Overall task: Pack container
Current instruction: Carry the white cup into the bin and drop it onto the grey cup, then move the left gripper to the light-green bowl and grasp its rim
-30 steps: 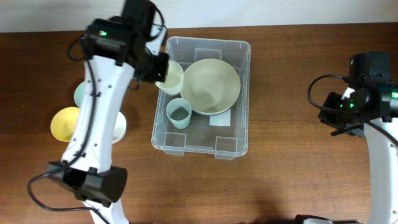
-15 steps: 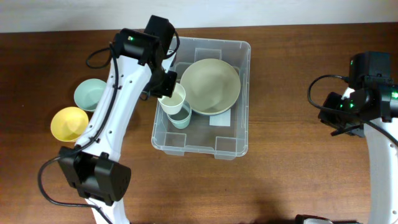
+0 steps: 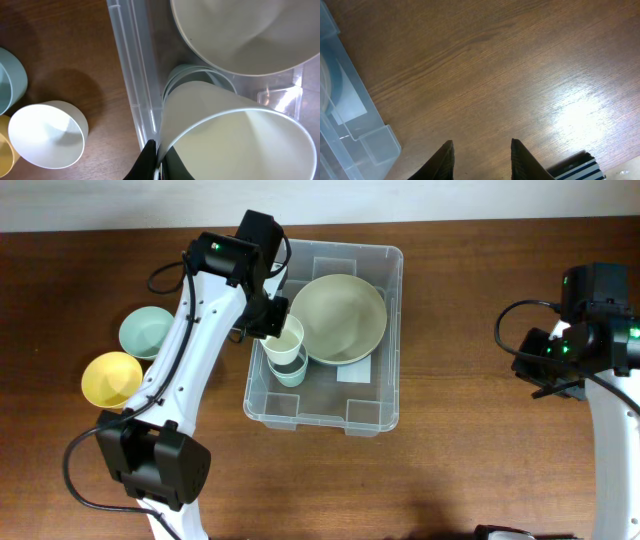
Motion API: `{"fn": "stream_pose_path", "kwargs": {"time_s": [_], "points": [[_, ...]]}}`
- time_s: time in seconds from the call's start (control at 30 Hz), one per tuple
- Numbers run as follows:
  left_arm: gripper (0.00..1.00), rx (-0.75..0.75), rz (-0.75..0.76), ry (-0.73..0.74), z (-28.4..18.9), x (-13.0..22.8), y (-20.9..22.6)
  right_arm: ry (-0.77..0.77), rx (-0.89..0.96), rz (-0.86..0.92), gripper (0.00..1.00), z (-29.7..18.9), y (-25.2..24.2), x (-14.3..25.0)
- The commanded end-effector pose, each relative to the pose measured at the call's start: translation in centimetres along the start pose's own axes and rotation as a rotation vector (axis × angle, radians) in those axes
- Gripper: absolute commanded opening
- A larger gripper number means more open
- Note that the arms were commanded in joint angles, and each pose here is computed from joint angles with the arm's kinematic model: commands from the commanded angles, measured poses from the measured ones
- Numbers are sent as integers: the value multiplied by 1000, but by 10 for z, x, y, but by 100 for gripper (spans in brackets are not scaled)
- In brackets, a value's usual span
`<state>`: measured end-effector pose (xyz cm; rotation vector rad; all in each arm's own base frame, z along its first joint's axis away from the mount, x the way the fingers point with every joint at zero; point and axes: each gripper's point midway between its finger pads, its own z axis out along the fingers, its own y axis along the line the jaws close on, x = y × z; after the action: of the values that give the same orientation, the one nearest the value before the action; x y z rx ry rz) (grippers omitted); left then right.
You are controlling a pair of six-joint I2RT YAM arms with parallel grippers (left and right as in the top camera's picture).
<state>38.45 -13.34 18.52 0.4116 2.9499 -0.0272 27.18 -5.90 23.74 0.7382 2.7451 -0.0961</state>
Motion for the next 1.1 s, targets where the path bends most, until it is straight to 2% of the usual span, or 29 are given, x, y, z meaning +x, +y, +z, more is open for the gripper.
{"fn": "stream_pose_path", "kwargs": {"time_s": [0.0,0.1,0.17,0.23,0.37,0.43,0.47,0.57,0.77,0.93,1.07], "points": [[40,19,10,11,4,1,-4,-7,15,-16,33,-1,-1,1],[41,19,10,18,4,2,-3,-7,15,-16,32,-1,-1,1],[48,17,10,29,4,5,-3,-7,15,-16,32,-1,-1,1],[47,16,10,35,2,8,-3,-7,15,-16,33,-1,-1,1],[48,-29,-15,-44,-26,7,14,-7,15,-16,32,-1,-1,1],[51,-85,-58,-110,-47,6,36,-7,15,-16,32,-1,-1,1],[55,-114,-137,-171,-69,9,66,-8,15,-16,33,-1,-1,1],[55,-141,-307,-171,-78,25,113,-8,15,-16,33,-1,-1,1],[55,-91,-447,-50,-31,55,149,-8,15,-16,33,-1,-1,0],[55,-26,-457,11,32,68,141,-8,15,-15,33,-1,-1,0],[59,-25,-455,29,70,79,139,-7,15,-16,33,-1,-1,1]]}}
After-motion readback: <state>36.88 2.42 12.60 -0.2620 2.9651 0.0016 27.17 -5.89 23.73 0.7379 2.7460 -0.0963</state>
